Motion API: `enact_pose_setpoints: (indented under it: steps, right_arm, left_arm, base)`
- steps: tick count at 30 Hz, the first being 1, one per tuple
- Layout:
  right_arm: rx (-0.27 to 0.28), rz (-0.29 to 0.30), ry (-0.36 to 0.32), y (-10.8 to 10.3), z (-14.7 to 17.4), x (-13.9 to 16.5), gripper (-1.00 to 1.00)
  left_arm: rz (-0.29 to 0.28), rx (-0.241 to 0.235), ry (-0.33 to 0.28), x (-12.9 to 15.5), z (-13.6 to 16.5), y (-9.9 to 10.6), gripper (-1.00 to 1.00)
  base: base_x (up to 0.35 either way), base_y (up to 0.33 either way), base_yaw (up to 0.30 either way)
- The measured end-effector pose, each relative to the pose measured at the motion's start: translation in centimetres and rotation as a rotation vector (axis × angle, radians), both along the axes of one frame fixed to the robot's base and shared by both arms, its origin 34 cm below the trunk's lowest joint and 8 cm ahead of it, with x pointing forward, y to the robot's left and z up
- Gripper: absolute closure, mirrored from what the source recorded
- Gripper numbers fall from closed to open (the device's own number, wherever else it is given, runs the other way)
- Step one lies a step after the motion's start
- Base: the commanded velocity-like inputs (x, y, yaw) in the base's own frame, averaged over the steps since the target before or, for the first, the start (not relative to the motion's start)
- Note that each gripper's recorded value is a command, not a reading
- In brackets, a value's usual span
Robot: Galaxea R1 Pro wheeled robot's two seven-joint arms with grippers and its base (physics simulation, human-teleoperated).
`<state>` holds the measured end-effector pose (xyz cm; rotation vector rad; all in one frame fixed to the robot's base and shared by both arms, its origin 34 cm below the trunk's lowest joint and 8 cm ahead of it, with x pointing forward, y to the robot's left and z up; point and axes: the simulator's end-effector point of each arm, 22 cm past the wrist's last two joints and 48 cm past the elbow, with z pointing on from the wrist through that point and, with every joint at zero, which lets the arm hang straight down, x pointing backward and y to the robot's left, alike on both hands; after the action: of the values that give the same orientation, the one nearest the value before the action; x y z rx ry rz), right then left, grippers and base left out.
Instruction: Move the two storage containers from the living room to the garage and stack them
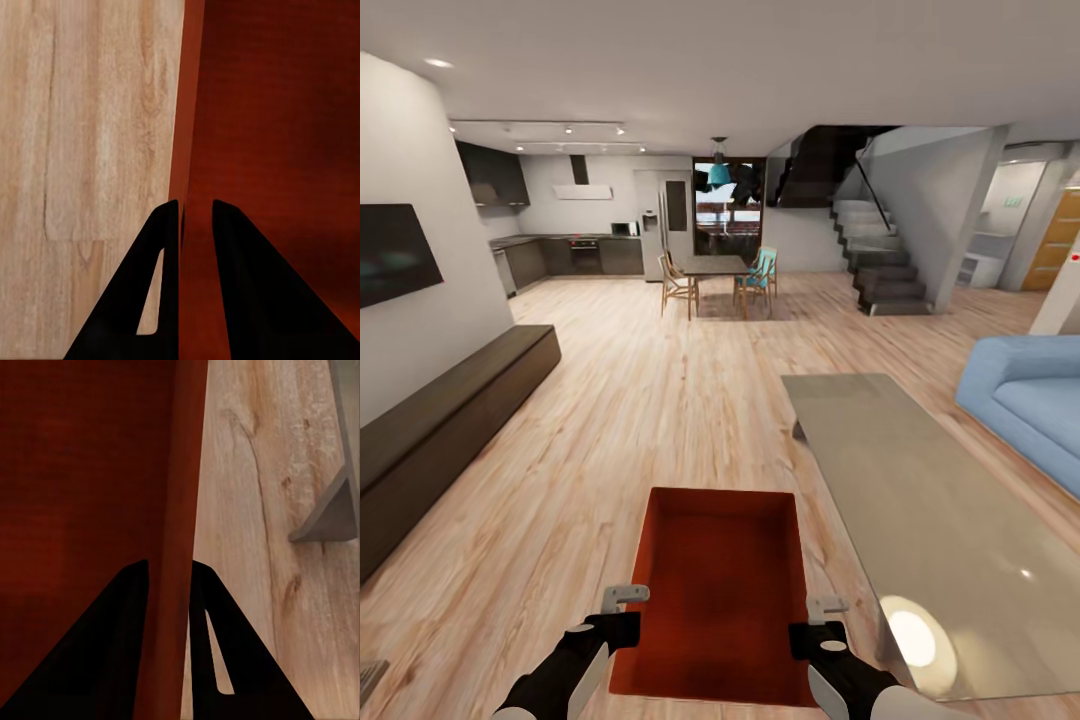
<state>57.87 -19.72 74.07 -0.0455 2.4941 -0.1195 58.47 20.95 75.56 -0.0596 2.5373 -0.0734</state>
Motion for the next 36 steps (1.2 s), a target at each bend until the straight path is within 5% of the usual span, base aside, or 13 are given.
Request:
enact_pose_setpoints:
  steps: [36]
  right_arm:
    - [0.0, -0.001, 0.0, 0.01, -0.02, -0.04, 1.0]
  left_arm:
    - [0.0, 0.001, 0.0, 0.0, 0.0, 0.01, 1.0]
  base:
    - [0.322, 0.0, 0.0]
